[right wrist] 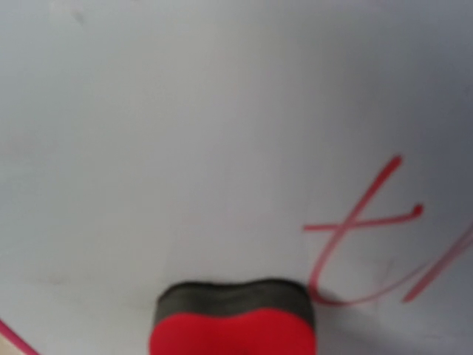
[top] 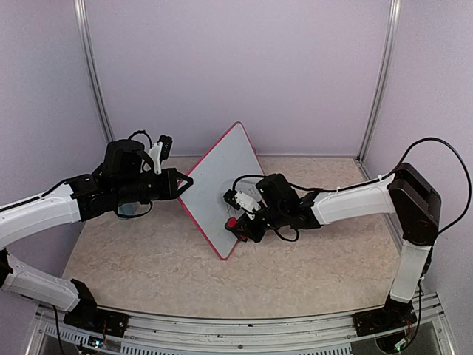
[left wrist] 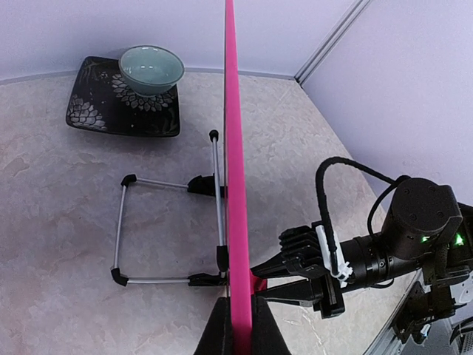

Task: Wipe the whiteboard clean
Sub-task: Erase the whiteboard at the center of the board.

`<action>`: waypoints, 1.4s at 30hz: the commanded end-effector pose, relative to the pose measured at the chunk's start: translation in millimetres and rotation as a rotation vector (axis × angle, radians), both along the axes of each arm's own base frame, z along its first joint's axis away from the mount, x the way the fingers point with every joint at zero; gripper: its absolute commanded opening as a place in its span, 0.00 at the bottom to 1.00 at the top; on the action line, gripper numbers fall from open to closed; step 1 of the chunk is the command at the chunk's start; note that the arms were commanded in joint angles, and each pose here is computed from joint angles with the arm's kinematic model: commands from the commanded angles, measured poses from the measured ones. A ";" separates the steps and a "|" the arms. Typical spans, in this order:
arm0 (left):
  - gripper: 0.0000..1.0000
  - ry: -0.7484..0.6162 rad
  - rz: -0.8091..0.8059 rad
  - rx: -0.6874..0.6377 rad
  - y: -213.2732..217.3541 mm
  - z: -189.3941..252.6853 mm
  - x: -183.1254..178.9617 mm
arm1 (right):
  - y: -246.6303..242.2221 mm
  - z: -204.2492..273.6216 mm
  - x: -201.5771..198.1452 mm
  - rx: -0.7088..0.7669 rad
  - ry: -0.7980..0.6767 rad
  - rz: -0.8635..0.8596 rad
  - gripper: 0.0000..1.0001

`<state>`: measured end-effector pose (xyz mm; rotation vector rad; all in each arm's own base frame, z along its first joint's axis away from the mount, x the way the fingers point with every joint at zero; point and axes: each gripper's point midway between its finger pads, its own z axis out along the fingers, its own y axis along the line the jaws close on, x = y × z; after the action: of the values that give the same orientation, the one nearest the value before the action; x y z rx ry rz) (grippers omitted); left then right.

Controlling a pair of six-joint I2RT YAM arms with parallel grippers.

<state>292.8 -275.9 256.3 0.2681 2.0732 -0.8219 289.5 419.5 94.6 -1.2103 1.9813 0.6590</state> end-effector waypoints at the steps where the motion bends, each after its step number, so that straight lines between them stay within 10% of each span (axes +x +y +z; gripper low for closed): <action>1: 0.00 0.069 -0.101 0.036 -9.0 -21.0 -21.7 | -2.6 -7.4 5.1 -0.011 0.006 -0.028 0.01; 12: 0.00 0.076 -0.106 0.036 -13.6 -21.5 -20.2 | 28.9 85.9 35.4 0.115 -0.134 -0.024 0.01; 29: 0.00 0.070 -0.114 0.041 -16.9 -19.3 -17.7 | -15.2 -31.0 14.6 -0.047 0.027 -0.073 0.00; 42: 0.00 0.079 -0.114 0.040 -17.7 -22.4 -18.6 | 24.0 61.4 45.1 0.081 -0.104 -0.036 0.01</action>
<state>295.3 -277.3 257.0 0.2674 2.0761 -0.8156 307.2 410.6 89.3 -1.1875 2.0653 0.5964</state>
